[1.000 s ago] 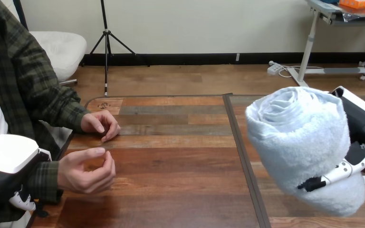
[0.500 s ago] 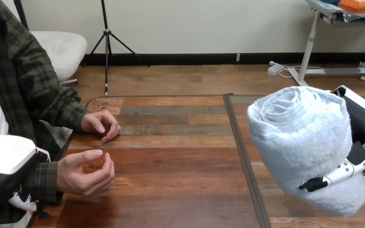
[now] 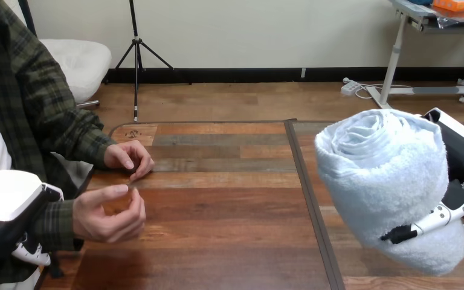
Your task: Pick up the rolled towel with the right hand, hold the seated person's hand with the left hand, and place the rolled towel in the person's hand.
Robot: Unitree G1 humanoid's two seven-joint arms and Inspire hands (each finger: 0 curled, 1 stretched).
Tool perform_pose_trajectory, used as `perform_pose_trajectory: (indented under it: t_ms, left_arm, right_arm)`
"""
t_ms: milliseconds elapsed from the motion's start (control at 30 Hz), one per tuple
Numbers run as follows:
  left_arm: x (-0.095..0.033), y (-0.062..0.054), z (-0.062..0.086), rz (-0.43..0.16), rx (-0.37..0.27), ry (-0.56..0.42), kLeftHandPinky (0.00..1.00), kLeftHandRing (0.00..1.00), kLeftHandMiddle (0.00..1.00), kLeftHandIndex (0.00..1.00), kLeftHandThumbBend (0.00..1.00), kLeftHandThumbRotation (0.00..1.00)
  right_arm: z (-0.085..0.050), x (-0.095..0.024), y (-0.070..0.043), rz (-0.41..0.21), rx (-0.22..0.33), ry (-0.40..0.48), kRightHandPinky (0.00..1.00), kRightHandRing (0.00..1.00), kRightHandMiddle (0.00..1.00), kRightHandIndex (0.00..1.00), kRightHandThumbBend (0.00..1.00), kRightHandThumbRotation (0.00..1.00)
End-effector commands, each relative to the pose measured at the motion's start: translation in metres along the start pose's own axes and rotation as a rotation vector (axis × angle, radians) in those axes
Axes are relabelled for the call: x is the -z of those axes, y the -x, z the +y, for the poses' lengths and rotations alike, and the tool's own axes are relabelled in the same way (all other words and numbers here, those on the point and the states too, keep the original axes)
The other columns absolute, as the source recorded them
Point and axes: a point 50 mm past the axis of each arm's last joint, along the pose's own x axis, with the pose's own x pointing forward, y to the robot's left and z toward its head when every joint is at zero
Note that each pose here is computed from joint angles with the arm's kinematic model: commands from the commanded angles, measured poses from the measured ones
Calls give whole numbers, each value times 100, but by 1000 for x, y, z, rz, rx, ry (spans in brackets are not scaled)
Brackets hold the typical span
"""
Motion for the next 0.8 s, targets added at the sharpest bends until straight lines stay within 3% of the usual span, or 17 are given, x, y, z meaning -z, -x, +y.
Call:
perform_pose_trajectory:
  t_ms: [0, 767]
  left_arm:
    - [1, 1, 0, 13, -44, 37, 37, 42, 47, 50, 84, 0]
    - [-8, 0, 5, 8, -139, 165, 33, 38, 45, 46, 88, 0]
  right_arm:
    - [-10, -20, -12, -96, 7, 68, 20, 28, 39, 44, 79, 7]
    - [-7, -18, -20, -104, 0, 51, 19, 27, 37, 43, 79, 7]
